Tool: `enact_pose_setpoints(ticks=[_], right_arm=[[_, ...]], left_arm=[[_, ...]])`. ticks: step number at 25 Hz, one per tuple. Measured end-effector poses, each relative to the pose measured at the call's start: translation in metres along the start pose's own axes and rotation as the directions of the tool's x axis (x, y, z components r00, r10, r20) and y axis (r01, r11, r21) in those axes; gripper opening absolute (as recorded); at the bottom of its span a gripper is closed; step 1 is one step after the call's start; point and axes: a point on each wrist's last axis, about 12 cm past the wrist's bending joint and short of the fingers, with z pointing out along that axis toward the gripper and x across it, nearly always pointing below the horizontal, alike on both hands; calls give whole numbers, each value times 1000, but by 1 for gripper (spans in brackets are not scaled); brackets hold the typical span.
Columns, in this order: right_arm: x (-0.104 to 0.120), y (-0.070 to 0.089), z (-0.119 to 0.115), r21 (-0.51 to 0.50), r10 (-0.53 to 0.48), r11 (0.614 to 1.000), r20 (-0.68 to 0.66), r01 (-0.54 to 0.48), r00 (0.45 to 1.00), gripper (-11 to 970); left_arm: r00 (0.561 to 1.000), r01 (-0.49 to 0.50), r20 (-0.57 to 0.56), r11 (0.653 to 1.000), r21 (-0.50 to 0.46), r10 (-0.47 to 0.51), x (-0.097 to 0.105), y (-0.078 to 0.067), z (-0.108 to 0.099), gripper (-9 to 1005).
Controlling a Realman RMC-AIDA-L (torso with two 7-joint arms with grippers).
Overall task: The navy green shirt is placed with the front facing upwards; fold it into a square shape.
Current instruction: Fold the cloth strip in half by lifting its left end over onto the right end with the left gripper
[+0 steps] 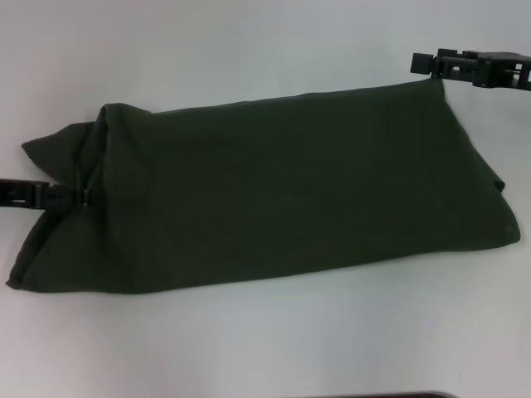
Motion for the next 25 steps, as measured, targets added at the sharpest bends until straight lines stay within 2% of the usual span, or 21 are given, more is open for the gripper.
enact_pose_setpoints(ticks=[8,14,25], right_arm=[[1,-1,0,4,3,1000,0,-3,1000,853],[0,-1,-1,8,0,1000,2,0,1000,845],[0,-2,-2,11,3,1000,8,-3,1000,832]], left_arm=[[999,-28,17,998,59,27,-8,-10,5,881],[998,-39,42,997,74,36,-11,-12,5,880],[998,-15,55,1000,-5,15,-5,-1,5,872]])
